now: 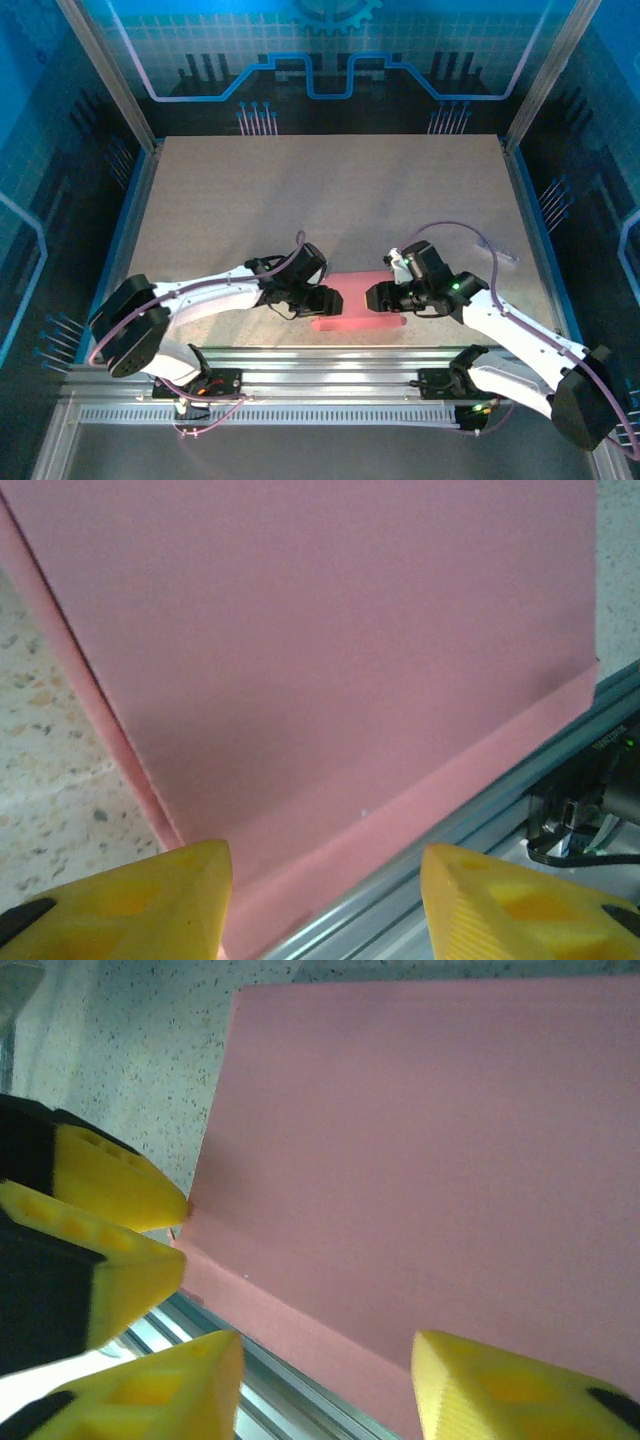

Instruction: Fold the paper box

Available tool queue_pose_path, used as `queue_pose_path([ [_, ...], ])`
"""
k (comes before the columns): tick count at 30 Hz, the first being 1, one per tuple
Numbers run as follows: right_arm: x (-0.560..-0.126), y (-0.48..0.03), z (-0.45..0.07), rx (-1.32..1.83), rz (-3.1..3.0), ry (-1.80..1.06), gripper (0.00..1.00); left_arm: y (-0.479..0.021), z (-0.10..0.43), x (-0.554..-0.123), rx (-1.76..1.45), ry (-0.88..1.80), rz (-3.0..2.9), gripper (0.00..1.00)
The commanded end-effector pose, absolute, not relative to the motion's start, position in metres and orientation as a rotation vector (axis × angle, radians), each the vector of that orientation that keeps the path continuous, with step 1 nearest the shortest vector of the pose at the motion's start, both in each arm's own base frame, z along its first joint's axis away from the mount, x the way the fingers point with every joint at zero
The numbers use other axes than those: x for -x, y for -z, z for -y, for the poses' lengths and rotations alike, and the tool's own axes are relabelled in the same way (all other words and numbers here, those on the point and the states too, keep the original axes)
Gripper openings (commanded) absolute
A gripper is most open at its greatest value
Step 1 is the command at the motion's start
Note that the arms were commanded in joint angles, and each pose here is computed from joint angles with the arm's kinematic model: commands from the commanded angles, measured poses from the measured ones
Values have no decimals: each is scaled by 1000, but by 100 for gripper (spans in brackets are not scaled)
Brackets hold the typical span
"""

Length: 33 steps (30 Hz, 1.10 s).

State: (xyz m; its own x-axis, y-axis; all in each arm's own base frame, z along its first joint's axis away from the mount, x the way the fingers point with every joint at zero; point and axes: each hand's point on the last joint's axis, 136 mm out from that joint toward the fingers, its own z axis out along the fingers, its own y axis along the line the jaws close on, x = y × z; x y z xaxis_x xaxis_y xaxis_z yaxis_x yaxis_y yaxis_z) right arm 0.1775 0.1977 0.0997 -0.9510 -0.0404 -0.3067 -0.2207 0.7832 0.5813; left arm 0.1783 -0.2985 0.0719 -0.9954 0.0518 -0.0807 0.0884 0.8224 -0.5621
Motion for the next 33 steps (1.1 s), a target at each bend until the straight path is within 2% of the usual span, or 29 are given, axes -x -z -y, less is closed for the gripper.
queue_pose_path([
  [1,-174,-89,-201,166,-2715,-1011,58,-83,321,-185,-116,1040,-2882,56],
  [5,-173,-88,-203,158,-2702,-1066,75,-82,328,-189,-89,1091,-2858,60],
  [8,-172,-83,-199,148,-2721,-1046,81,-72,323,-189,-67,1029,-2892,63],
  [17,-167,-54,-189,92,-2789,-1011,85,-48,308,-186,-35,873,-2959,73],
  [26,-164,-45,-194,62,-2804,-1031,89,-33,294,-183,-35,720,-3007,98],
  [33,-165,-54,-216,97,-2774,-1067,91,-39,280,-182,-4,679,-2991,99],
])
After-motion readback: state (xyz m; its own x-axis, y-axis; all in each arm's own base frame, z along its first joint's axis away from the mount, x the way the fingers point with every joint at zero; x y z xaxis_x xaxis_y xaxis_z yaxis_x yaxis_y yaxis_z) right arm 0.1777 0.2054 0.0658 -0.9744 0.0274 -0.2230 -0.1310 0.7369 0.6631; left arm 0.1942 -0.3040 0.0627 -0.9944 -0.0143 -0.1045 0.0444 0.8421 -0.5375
